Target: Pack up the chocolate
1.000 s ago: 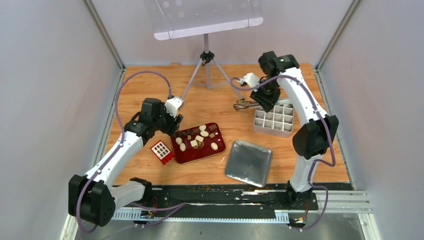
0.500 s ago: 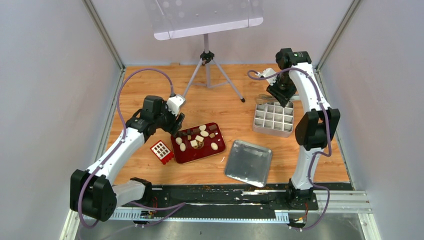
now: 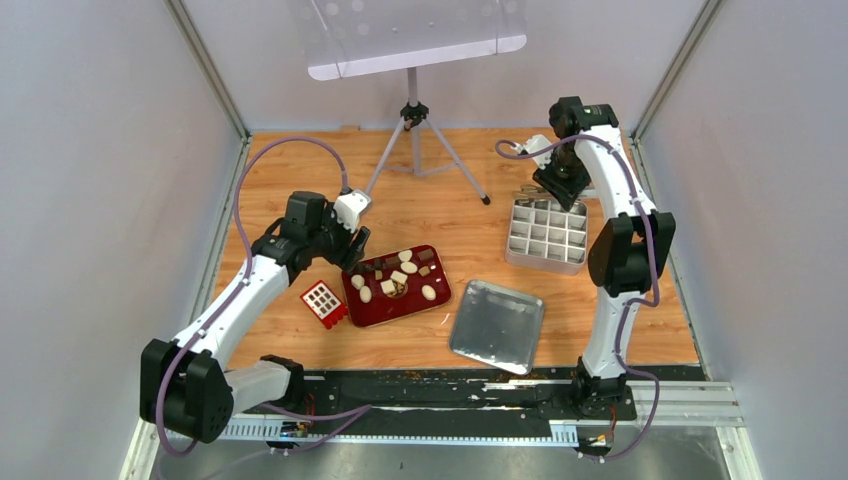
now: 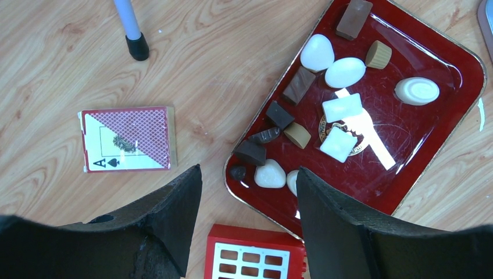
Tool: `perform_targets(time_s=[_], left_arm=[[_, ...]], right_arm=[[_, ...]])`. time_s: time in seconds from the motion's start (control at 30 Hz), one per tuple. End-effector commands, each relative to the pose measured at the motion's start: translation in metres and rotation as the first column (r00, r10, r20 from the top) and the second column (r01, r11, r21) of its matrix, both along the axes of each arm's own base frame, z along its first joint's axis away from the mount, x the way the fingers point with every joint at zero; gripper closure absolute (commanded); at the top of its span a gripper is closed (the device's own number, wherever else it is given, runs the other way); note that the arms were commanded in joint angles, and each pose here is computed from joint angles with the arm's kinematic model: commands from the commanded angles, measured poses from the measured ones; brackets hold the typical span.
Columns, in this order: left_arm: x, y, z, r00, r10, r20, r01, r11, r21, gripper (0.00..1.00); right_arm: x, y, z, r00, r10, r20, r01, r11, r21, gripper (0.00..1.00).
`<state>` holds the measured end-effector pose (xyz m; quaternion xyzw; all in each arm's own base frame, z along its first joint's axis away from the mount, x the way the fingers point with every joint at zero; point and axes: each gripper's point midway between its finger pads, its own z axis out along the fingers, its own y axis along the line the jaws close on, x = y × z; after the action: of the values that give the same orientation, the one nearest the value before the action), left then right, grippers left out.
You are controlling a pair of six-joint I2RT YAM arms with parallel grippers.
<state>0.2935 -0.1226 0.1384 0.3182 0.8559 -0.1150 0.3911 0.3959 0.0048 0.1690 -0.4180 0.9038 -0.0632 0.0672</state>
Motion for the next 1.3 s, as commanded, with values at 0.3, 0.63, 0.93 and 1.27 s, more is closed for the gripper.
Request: perform_targets(time_s=[0.3,0.63,0.93,1.27], left_arm=[[0.001,-0.004,0.015,0.999,-0.009,0.036,0.01,0.999,-0.033,0.31],[-0.001,-0.005,0.012,1.0,-0.007,0.027,0.008,0.999,-0.041,0.3],[0.003,-0.003,0.012,0.999,0.035,0.025,-0.034,0.998,-0.055,0.29],[0.004,0.016,0.011,0.99,0.135,0.045,-0.133,0.99,-0.041,0.23]], right_arm=[[0.008,0.0,0.025,0.995,-0.048,0.091,0.046,0.999,0.024,0.61],[-0.006,0.003,0.033,0.995,-0.061,0.082,0.057,0.997,0.048,0.64],[-0.042,0.079,0.042,0.985,0.16,0.059,-0.163,0.985,0.054,0.69],[-0.122,0.18,0.017,0.876,0.472,-0.097,-0.454,0.876,0.161,0.68]])
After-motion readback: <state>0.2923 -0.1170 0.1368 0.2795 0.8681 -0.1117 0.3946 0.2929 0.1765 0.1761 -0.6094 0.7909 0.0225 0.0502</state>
